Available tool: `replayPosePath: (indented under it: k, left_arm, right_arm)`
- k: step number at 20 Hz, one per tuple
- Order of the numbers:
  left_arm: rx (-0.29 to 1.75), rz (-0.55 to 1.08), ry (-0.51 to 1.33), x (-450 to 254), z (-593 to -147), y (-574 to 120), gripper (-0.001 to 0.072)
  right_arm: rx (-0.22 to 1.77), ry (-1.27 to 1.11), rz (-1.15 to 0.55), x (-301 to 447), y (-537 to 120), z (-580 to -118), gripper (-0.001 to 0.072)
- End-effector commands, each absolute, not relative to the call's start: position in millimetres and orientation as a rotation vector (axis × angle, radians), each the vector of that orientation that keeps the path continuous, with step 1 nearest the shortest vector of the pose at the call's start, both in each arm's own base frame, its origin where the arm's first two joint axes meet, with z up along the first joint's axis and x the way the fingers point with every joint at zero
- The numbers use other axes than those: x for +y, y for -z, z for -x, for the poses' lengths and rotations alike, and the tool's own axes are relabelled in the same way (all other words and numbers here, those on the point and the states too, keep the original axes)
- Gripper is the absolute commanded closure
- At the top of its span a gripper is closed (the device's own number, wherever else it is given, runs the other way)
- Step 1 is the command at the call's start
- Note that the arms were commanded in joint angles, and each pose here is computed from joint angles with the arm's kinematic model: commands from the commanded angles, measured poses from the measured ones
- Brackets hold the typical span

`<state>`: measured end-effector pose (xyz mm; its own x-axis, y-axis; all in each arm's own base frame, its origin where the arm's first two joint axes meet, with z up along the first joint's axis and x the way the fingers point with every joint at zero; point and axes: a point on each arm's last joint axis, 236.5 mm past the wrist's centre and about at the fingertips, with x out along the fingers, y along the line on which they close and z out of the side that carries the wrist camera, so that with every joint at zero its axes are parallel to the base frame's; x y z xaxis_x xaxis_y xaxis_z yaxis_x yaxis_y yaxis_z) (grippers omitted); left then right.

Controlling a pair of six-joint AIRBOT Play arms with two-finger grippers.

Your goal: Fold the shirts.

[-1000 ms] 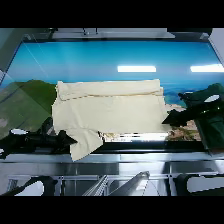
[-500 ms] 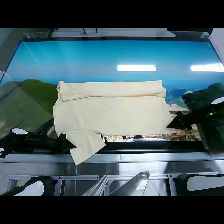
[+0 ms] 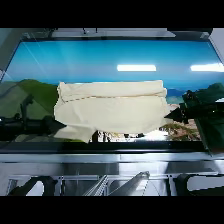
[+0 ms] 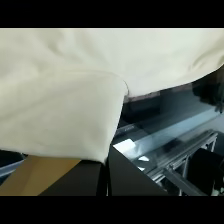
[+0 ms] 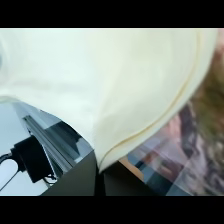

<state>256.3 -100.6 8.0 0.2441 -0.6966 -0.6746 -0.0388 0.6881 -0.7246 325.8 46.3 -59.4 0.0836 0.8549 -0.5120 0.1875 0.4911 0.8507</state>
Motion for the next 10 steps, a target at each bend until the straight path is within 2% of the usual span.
replayPosePath:
  k: [1,6,10]
  left_arm:
    - [1.092,0.634,0.476,-86,-296,-58,0.0686]
    - [1.129,0.620,0.490,-67,-351,-48,0.0686]
    - [1.169,0.648,0.484,-51,-399,-25,0.0686]
  right_arm:
    - [1.247,-0.696,-1.023,60,27,-371,0.0689]
    - [1.055,-0.568,-0.890,47,13,-443,0.0689]
    - [0.955,-0.446,-0.834,23,16,-483,0.0689]
